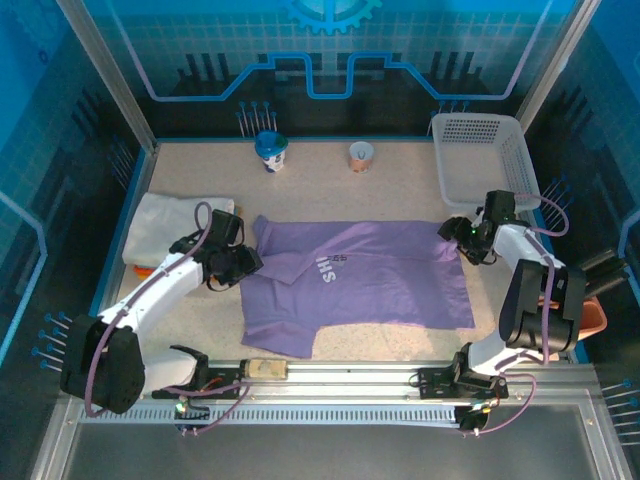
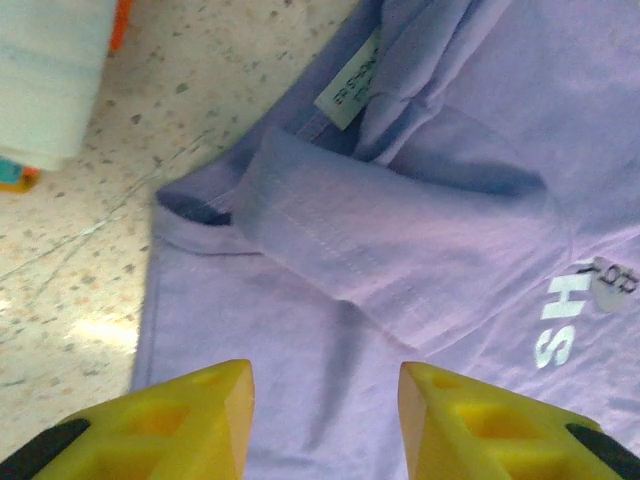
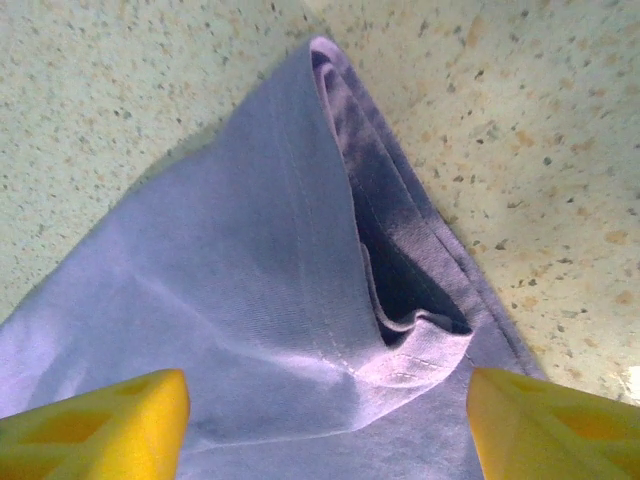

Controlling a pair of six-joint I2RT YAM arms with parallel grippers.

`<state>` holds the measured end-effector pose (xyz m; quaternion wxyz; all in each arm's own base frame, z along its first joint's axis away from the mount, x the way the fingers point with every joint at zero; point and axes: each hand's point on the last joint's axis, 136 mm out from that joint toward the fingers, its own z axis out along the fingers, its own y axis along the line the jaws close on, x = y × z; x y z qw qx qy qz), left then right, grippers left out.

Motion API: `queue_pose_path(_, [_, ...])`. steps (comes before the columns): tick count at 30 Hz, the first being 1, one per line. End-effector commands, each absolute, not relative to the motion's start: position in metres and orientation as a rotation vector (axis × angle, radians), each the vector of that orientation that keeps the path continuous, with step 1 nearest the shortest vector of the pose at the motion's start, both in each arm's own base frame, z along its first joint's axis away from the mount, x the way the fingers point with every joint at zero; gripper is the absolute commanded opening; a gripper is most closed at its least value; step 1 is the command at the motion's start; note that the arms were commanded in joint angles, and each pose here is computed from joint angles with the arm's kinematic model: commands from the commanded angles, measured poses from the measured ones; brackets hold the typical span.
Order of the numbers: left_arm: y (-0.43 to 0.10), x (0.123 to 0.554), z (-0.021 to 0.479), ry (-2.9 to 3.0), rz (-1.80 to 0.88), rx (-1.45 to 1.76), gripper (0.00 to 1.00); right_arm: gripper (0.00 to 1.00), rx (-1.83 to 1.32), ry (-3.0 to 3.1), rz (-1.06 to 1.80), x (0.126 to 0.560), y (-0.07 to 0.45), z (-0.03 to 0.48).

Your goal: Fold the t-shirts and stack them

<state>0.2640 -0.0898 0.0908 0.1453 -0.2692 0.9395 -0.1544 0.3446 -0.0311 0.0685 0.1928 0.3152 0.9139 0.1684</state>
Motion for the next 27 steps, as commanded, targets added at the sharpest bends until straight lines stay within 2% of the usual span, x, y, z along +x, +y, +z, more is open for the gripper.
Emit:
queue_pose_path(1, [-0.080, 0.273, 0.122, 2.677, -0.397, -0.696, 0.43, 0.75, 0.845, 2.569, 0.423, 0.337, -0.025, 0.080])
queue_pose_path(8, [-0.084, 0.335, 0.154, 2.565, -0.414, -0.536, 0.38, 0.76, 0.643, 2.537, 0.506, 0.356, 0.010, 0.094])
queue_pose_path(11, [-0.091, 0.371, 0.149, 2.578, -0.388, -0.450, 0.36, 0.76, 0.592, 2.536, 0.566, 0.368, 0.021, 0.093])
queue_pose_path(15, [-0.101, 0.407, 0.128, 2.679, -0.332, -0.345, 0.28, 0.76, 0.592, 2.561, 0.579, 0.379, 0.022, 0.080])
queue_pose_path(21, [-0.121, 0.429, 0.100, 2.774, -0.128, -0.103, 0.28, 0.74, 0.636, 2.628, 0.535, 0.390, 0.016, 0.058])
queue_pose_path(27, [-0.122, 0.435, 0.064, 2.879, 0.010, -0.035, 0.26, 0.67, 0.725, 2.720, 0.450, 0.383, 0.003, 0.034])
